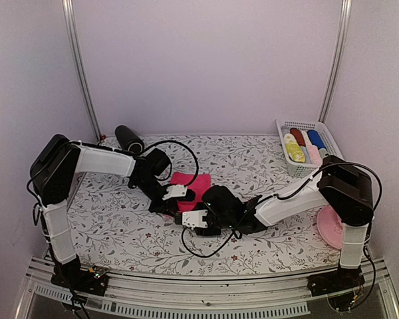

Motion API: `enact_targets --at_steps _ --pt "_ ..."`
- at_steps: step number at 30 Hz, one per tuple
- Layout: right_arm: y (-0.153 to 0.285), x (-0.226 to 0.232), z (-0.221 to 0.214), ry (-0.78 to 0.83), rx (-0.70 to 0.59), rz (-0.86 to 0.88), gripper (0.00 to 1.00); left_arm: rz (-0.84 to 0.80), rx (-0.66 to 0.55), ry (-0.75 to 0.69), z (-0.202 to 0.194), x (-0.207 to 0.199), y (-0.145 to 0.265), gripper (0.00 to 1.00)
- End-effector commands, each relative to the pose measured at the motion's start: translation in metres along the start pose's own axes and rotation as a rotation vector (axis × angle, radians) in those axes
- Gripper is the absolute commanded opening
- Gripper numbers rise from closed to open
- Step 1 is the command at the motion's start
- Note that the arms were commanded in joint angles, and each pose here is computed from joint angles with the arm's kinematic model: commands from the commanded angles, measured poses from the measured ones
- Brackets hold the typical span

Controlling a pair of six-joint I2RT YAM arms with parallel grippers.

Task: Roll the towels
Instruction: Roll the towel at the center of the board.

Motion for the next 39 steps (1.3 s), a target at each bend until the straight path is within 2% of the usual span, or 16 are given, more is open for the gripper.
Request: enact_targets --at_steps 1,4,14,20,23,26,30,34,39 --pt "-0.011 0.005 -0.002 0.032 0.045 -0.013 0.53 -0.149 0.099 0.092 -0.028 -0.020 -0.026 0.14" --pt "-0.016 0.007 -0.007 0.031 0.078 -0.024 0.48 -0.157 0.101 0.091 -0.028 -0.021 -0.025 0.14" --pt "-0.032 0.007 -0.021 0.039 0.180 -0.089 0.40 -0.186 0.116 0.083 -0.032 -0.024 -0.025 0.15" --pt "-0.035 0.014 -0.022 0.038 0.187 -0.021 0.23 -0.168 0.108 0.084 -0.032 -0.018 -0.020 0.18" --pt "-0.035 0.017 -0.019 0.009 0.180 0.035 0.15 -0.133 0.081 0.082 -0.028 -0.012 -0.010 0.29" --pt "-0.031 0.015 -0.018 -0.044 0.166 0.081 0.12 -0.059 0.044 0.065 -0.021 -0.007 0.008 0.47" --pt "-0.026 0.008 -0.014 -0.129 0.144 0.150 0.12 0.037 -0.007 0.028 -0.014 -0.011 0.031 0.57" --pt "-0.023 0.002 -0.009 -0.204 0.119 0.230 0.12 0.132 -0.054 -0.026 -0.019 -0.027 0.046 0.62" --pt "-0.021 -0.009 -0.006 -0.322 0.095 0.354 0.13 0.263 -0.100 -0.087 -0.034 -0.045 0.056 0.62"
Point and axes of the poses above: each gripper's point midway between its finger pads, its own y axis back along the fingers, its own x axis along the line the jaws close on, z = x × y, the point moved 8 cm from there along y, back along the fingers, and after that the axes turned 1 degree about -y, right-handed, at the moved point
